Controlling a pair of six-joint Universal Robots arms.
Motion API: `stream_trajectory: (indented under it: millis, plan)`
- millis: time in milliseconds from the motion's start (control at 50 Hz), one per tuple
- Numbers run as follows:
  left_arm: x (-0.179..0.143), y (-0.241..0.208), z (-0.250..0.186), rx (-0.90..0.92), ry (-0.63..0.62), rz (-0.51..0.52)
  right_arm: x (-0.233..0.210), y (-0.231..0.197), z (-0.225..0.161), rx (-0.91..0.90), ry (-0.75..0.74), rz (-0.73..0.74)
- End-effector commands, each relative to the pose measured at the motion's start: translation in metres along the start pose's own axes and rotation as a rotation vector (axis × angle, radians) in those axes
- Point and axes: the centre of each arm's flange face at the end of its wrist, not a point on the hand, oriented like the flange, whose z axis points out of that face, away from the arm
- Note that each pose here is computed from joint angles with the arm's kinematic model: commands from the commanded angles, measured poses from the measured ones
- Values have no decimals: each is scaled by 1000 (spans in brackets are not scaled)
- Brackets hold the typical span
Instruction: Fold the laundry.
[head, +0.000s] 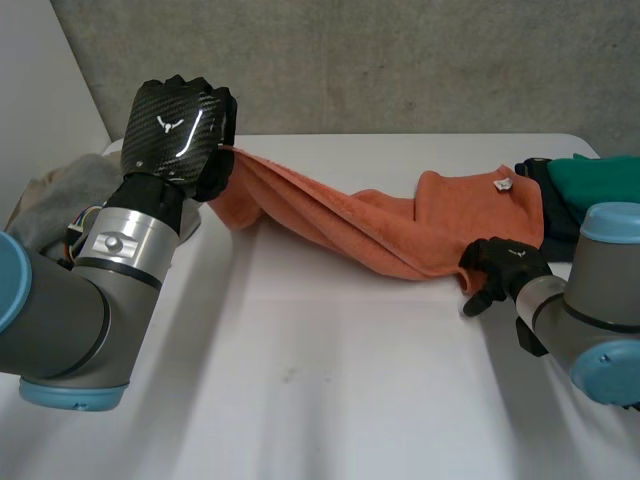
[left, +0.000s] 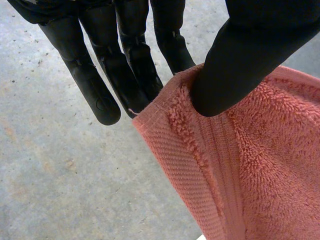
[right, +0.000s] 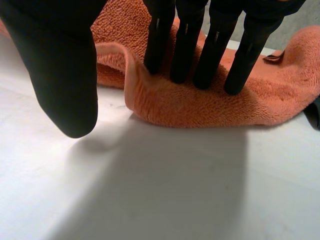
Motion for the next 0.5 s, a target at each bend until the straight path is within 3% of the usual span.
stream_trajectory:
  millis: [20, 320, 500]
  plan:
    - [-1, -1, 2, 5, -1, 0, -3, -5, 19, 25, -4, -7]
    - [-4, -1, 5, 12, -13, 4, 4, -13, 51, 78, 37, -16]
    - [-8, -16, 10, 52, -27, 5, 10, -48, 36, 143, 60, -85]
